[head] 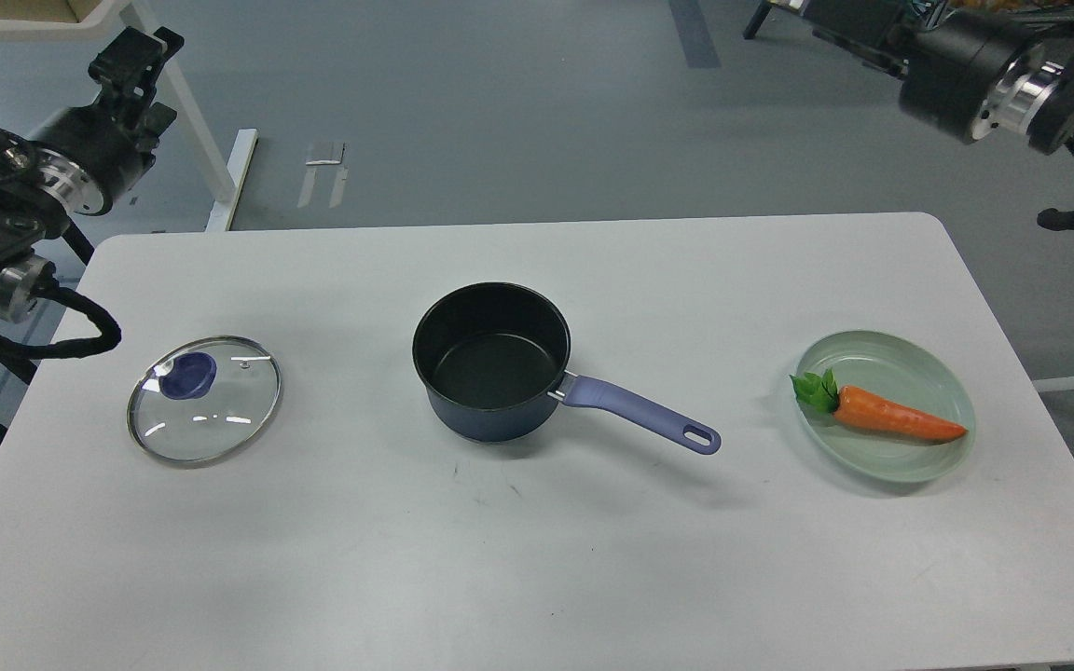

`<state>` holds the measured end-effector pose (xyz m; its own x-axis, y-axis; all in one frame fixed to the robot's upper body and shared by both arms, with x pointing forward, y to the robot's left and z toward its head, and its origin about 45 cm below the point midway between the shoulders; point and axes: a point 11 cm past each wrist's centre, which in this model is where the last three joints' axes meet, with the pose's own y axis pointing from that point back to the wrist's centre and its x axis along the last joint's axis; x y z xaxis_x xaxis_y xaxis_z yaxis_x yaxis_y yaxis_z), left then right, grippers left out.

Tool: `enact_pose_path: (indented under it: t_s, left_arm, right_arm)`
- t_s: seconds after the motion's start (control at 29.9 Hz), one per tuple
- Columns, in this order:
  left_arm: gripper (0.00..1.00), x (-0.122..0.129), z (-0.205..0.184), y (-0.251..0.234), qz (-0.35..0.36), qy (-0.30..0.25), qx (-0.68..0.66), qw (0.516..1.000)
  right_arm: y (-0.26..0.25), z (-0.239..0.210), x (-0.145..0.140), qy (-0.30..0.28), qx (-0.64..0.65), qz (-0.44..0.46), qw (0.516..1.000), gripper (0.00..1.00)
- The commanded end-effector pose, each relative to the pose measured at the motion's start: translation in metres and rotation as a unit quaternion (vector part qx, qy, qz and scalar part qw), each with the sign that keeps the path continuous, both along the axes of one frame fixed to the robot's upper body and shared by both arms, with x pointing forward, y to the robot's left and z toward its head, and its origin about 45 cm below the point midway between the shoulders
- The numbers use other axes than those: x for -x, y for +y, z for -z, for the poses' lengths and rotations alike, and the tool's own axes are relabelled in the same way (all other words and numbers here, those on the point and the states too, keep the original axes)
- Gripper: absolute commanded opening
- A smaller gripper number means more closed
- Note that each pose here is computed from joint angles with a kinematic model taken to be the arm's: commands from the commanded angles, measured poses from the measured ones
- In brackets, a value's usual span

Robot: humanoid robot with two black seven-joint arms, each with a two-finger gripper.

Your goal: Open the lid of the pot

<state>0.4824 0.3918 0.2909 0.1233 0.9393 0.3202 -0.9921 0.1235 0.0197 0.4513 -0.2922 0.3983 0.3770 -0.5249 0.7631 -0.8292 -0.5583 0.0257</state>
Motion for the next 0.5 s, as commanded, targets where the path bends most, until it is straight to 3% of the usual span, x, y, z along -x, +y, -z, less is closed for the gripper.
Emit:
enact_pose_path:
  t_s: [0.0, 0.27, 0.47]
  left_arm:
    - [0.99, -0.012, 0.004, -0.016, -0.026, -0.006, 0.103, 0.994]
    - [0.99, -0.019, 0.017, -0.048, -0.035, -0.005, 0.229, 0.973]
    - [0.99, -0.014, 0.037, -0.056, -0.04, 0.015, 0.299, 0.953]
  right_arm:
    - [-0.027, -0.001, -0.007, 0.016, -0.103, 0.057, 0.993, 1.0]
    - [-0.071, 0.016, -0.015, 0.057, -0.256, 0.147, 0.954, 1.0]
    - [-0.089, 0.055, -0.01, 0.124, -0.426, 0.207, 0.872, 1.0]
